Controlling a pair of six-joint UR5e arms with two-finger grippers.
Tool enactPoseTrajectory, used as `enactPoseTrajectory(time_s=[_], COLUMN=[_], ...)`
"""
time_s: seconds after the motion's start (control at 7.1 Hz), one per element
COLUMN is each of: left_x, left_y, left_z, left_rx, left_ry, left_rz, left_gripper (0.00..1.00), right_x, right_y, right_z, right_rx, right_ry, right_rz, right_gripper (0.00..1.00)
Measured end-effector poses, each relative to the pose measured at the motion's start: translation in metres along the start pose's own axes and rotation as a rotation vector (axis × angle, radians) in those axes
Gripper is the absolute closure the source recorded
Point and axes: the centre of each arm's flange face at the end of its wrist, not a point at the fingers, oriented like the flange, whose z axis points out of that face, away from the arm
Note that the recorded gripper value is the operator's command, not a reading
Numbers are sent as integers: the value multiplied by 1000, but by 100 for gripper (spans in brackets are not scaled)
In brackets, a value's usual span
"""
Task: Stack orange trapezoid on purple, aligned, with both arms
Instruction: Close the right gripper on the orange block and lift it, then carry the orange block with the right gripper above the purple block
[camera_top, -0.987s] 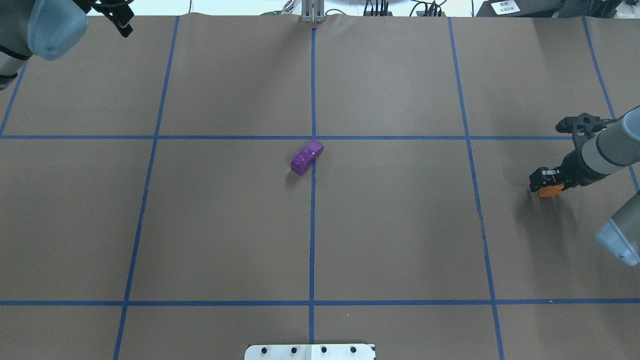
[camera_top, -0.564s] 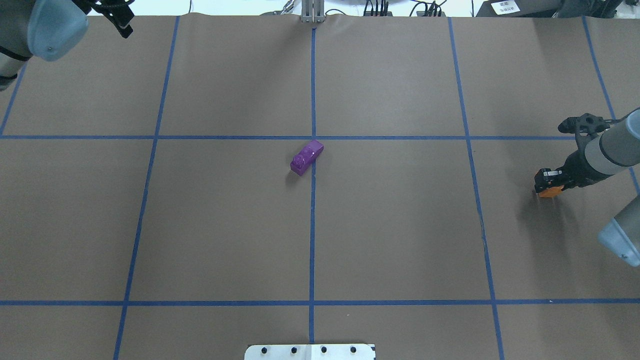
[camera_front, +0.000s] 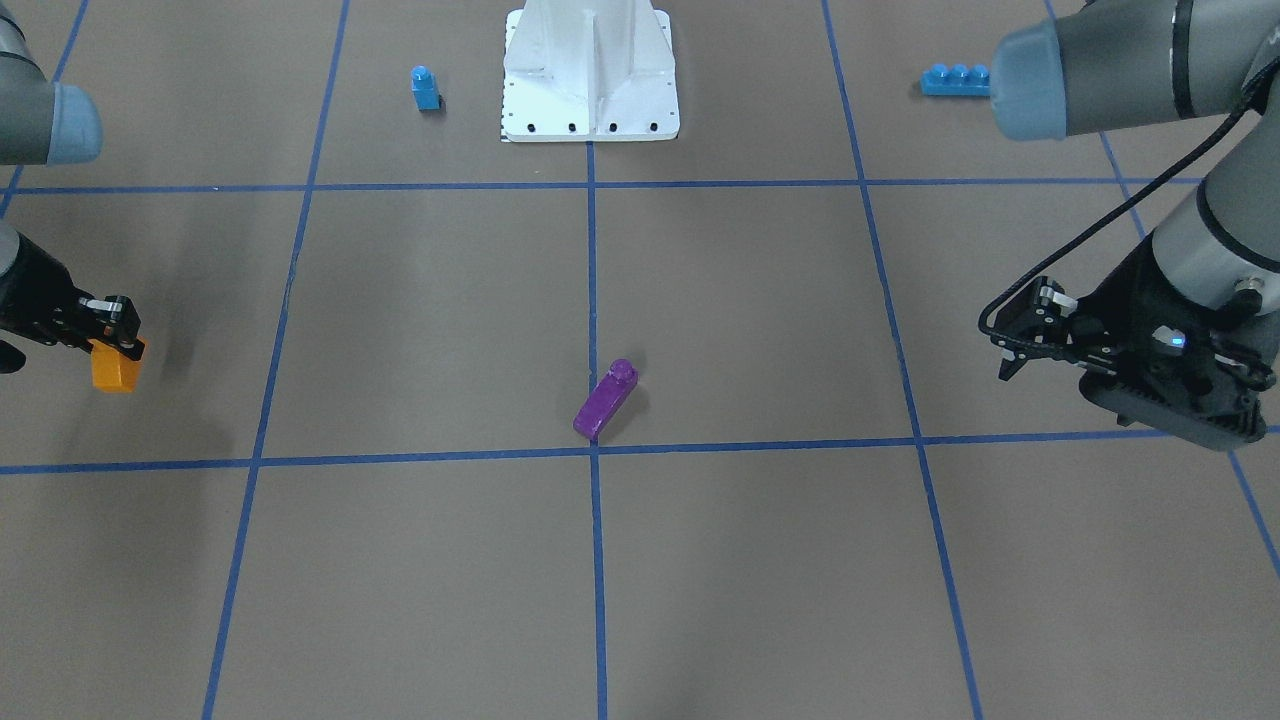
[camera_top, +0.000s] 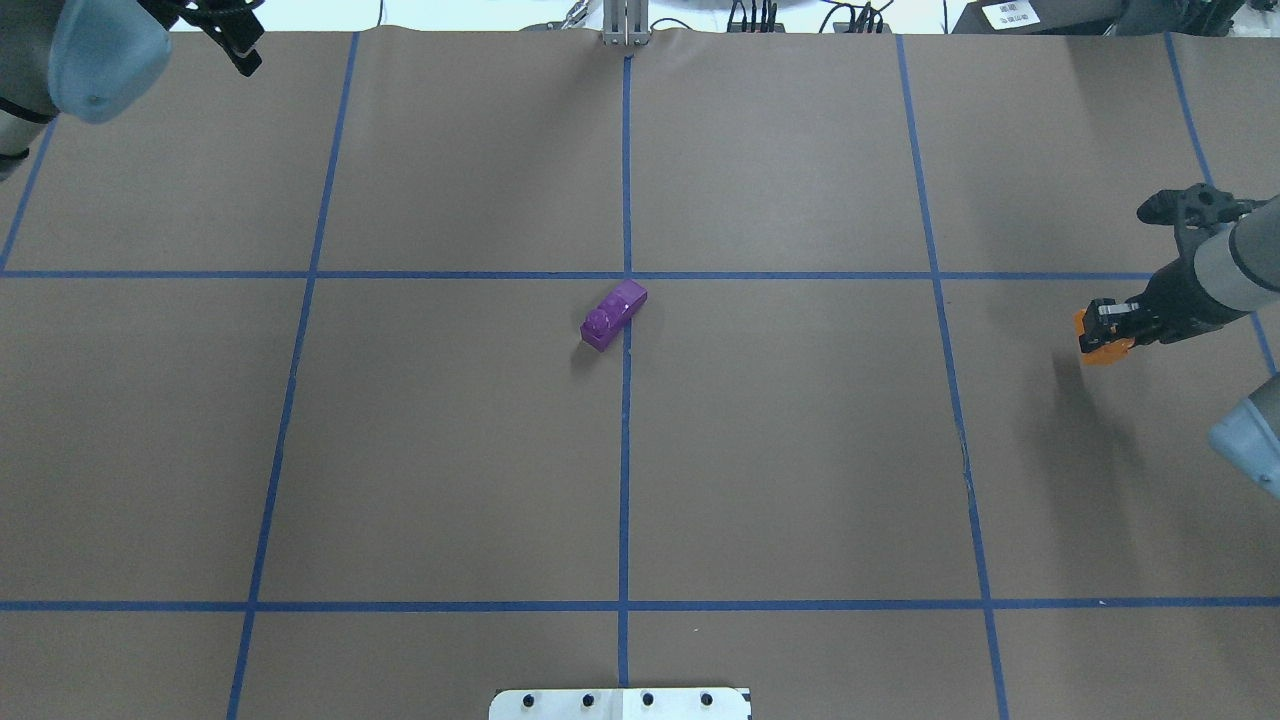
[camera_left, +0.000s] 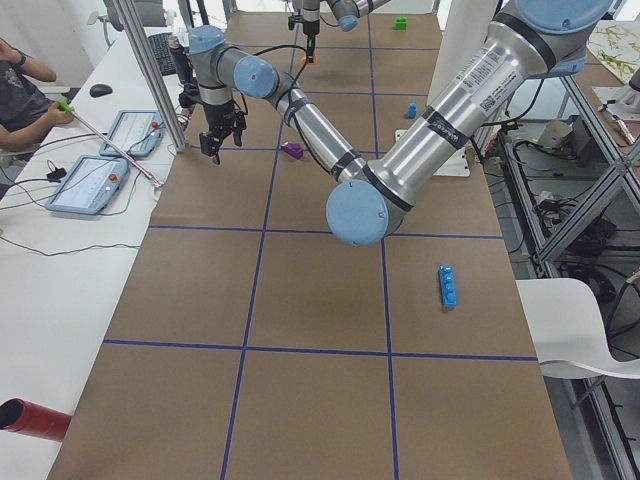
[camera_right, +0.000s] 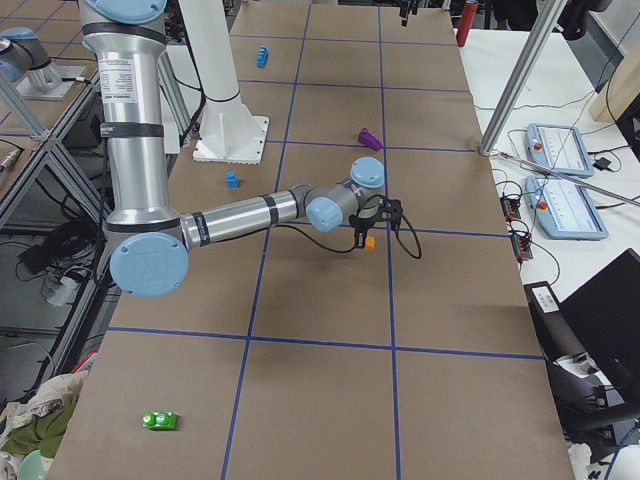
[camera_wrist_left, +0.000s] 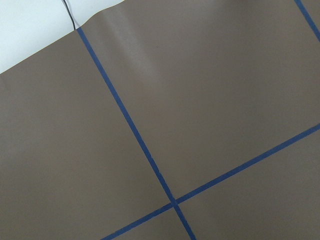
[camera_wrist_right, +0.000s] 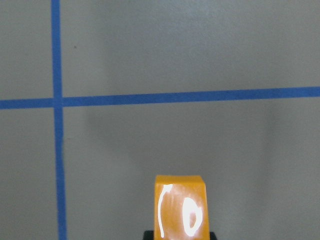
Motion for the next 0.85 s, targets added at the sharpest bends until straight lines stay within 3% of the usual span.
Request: enactPoseTrajectory(time_s=[0.28,0.56,0.85], left_x=[-50,-123,-179], left_y=[28,80,136], left_z=[15,37,71], left_rx=[-32,-49,-61], left_ry=[-18,-34,-37], left_rz=[18,41,10], left_gripper=[0,0,0], right_x=[-92,-231,-355], right_y=[-29,-57,-62], right_z=[-15,-14,-26], right_rx=[4,-31,-61], right_ry=[-47,-84,-71], right_rz=[37,202,374], right_gripper=[100,100,100])
